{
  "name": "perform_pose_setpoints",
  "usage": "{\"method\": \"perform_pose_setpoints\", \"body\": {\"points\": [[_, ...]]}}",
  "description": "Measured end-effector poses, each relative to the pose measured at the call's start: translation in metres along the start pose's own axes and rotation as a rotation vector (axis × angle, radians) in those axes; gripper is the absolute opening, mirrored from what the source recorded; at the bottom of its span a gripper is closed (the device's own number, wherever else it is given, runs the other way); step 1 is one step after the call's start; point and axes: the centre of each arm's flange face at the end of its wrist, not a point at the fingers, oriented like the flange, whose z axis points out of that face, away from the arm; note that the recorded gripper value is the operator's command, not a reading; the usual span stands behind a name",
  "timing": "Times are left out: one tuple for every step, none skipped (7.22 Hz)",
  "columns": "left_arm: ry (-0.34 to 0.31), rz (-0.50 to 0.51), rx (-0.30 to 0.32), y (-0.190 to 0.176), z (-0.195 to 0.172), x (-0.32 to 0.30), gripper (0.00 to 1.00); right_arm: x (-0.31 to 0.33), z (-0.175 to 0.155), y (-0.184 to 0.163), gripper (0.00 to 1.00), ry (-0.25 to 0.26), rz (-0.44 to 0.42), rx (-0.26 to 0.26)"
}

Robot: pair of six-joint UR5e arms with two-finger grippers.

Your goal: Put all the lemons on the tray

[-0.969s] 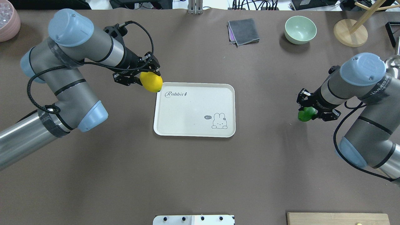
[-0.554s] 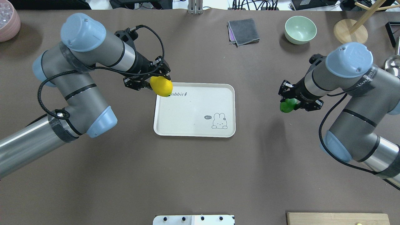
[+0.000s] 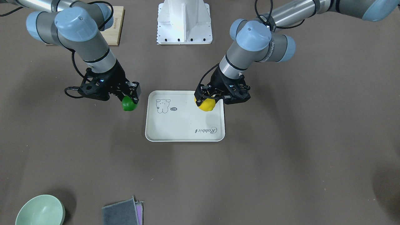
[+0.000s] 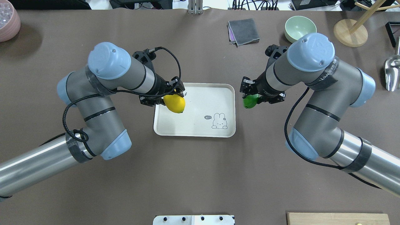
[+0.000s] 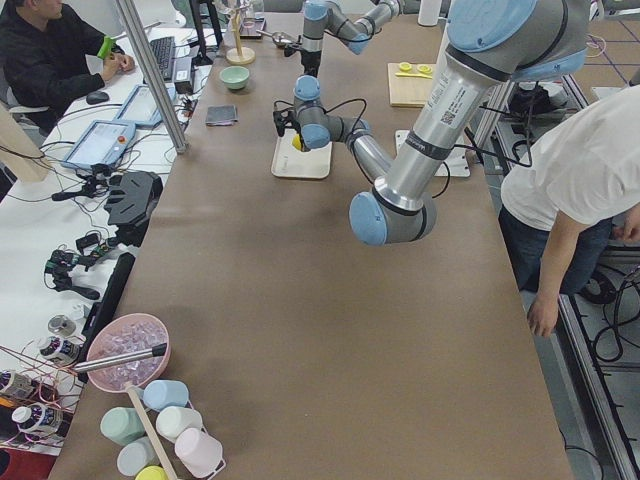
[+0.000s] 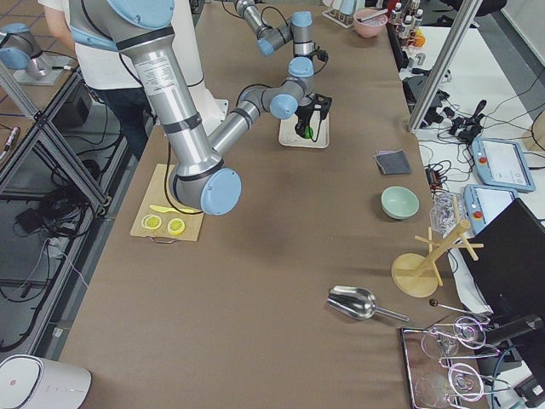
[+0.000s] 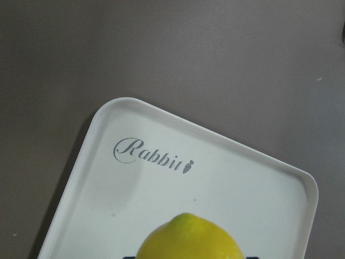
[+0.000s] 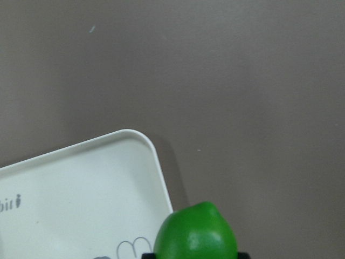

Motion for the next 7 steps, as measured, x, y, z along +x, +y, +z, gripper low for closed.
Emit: {"method": "perform_pose_setpoints", "body": {"points": [[-0.009, 0.007, 0.008, 0.010, 0.010, -0.002, 0.00, -0.011, 0.006, 0.001, 0.00, -0.030, -0.030, 0.009], [-0.018, 0.013, 0.013, 0.018, 0.018, -0.003, 0.00, -0.017, 0.014, -0.001, 0.00, -0.060, -0.054, 0.016], [-0.031, 0.014, 0.014, 0.022, 0.027, -0.007, 0.00, -0.019, 0.022, -0.002, 0.00, -0.087, -0.071, 0.021], [-0.044, 0.014, 0.019, 0.023, 0.034, -0.010, 0.18, -0.022, 0.028, -0.001, 0.00, -0.112, -0.085, 0.024], [-0.053, 0.015, 0.028, 0.021, 0.039, -0.013, 0.98, -0.025, 0.032, 0.003, 0.00, -0.130, -0.098, 0.029], [-0.058, 0.018, 0.032, 0.020, 0.042, -0.015, 0.98, -0.029, 0.036, 0.008, 0.00, -0.138, -0.105, 0.029], [-0.060, 0.032, 0.036, 0.018, 0.042, -0.015, 0.98, -0.036, 0.043, 0.012, 0.00, -0.137, -0.111, 0.025]]}}
